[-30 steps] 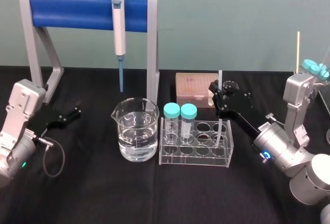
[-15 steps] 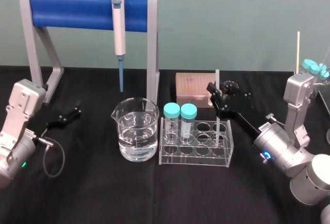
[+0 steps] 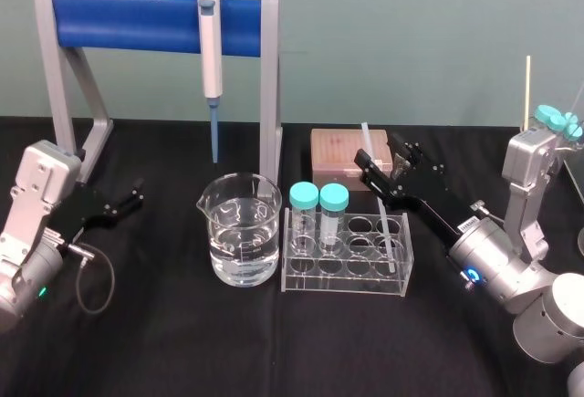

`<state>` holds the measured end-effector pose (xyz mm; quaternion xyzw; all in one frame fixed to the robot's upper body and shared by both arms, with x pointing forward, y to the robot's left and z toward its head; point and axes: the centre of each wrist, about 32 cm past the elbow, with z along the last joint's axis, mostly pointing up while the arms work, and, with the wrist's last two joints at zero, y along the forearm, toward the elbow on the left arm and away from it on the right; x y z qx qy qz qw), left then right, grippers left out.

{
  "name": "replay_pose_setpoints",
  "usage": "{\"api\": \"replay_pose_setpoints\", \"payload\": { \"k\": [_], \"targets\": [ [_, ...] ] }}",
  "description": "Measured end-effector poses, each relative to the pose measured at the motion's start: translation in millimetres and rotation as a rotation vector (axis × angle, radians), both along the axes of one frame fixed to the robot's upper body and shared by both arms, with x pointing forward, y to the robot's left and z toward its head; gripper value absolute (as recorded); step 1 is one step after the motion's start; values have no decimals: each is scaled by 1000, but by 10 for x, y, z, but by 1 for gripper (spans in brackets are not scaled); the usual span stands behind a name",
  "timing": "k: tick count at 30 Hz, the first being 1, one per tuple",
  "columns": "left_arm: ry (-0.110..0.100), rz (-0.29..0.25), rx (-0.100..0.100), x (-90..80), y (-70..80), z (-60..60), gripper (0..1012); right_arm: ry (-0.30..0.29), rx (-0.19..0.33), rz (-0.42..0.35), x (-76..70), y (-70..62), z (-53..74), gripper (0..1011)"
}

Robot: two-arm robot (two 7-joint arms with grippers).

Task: Pick up the stirring rod with one hand, then place it down.

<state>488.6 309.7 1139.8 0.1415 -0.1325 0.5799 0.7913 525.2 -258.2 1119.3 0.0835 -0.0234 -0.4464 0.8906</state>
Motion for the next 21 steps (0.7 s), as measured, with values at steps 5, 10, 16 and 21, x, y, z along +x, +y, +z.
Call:
{"api": "replay_pose_setpoints", "payload": {
  "k": [5,10,16,21],
  "targets": [
    [0,0,0,0,0,0,1001,0,0,1,0,0,1,823],
    [0,0,0,0,0,0,1001,0,1,0,0,-1,3,958],
    [0,0,0,0,0,0,1000,-45,0,-63,-4,-30,124,1000],
    [0,0,0,0,0,0,1000,-90,6,-226,-12,-65,249,1000]
  ]
}}
